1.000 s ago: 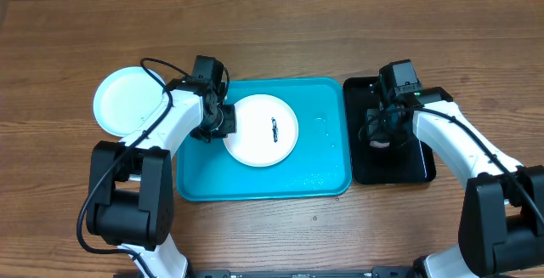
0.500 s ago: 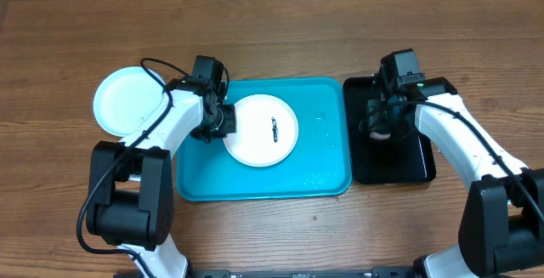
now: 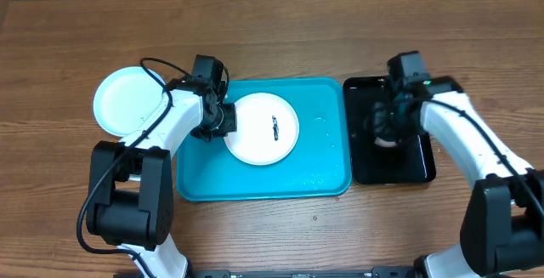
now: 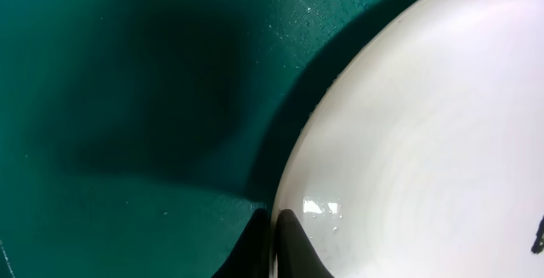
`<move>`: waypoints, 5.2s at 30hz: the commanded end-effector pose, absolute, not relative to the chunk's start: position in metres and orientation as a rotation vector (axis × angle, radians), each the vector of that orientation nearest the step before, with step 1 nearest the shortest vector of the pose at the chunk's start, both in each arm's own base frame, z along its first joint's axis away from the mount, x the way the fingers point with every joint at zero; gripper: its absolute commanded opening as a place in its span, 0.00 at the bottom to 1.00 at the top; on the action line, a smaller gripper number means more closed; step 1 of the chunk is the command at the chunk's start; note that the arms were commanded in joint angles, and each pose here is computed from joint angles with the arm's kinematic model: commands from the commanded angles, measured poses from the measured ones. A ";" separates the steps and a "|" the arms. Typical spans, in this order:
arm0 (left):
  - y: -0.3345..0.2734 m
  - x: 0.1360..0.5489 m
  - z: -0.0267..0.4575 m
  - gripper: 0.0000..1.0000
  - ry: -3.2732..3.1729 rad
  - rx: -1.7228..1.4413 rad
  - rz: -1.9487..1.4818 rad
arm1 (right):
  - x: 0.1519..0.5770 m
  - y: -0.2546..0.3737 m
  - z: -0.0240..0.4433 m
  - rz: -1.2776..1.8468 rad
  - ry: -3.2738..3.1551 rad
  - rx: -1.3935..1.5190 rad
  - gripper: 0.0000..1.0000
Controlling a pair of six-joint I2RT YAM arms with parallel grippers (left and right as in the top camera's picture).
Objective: Clean dirty plates on tray and stack at the side
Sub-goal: 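Carry the sponge with the right gripper onto the marked white plate, then scrub the black mark on the plate with the right-held sponge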
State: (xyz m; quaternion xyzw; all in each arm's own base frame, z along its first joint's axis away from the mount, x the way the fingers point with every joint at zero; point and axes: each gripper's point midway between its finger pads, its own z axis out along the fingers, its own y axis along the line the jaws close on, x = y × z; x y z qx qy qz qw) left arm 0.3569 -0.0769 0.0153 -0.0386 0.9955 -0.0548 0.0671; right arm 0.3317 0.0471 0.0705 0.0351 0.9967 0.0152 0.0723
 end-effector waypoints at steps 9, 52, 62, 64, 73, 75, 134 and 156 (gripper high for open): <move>-0.088 0.351 0.007 0.04 3.032 -0.159 -0.251 | 0.382 0.139 0.211 0.781 2.675 -0.053 0.04; -0.091 0.346 0.007 0.04 3.051 -0.159 -0.278 | 0.363 0.277 0.039 0.005 2.814 -0.319 0.04; -0.090 0.346 0.007 0.04 3.053 -0.159 -0.276 | 0.360 0.274 0.035 -0.011 2.832 -0.324 0.17; -0.090 0.346 0.007 0.04 3.052 -0.159 -0.276 | 0.359 0.274 0.034 -0.016 2.835 -0.325 0.16; -0.090 0.346 0.007 0.04 3.052 -0.159 -0.276 | 0.360 0.274 0.035 -0.014 2.833 -0.325 0.04; -0.090 0.346 0.007 0.04 3.052 -0.159 -0.276 | 0.360 0.274 0.035 -0.014 2.832 -0.325 0.04; -0.090 0.347 0.007 0.04 3.048 -0.146 -0.275 | 0.378 0.157 0.152 0.933 2.874 -0.114 0.04; -0.091 0.348 0.008 0.04 3.044 -0.146 -0.277 | 0.322 0.293 0.104 1.638 2.512 -0.417 0.04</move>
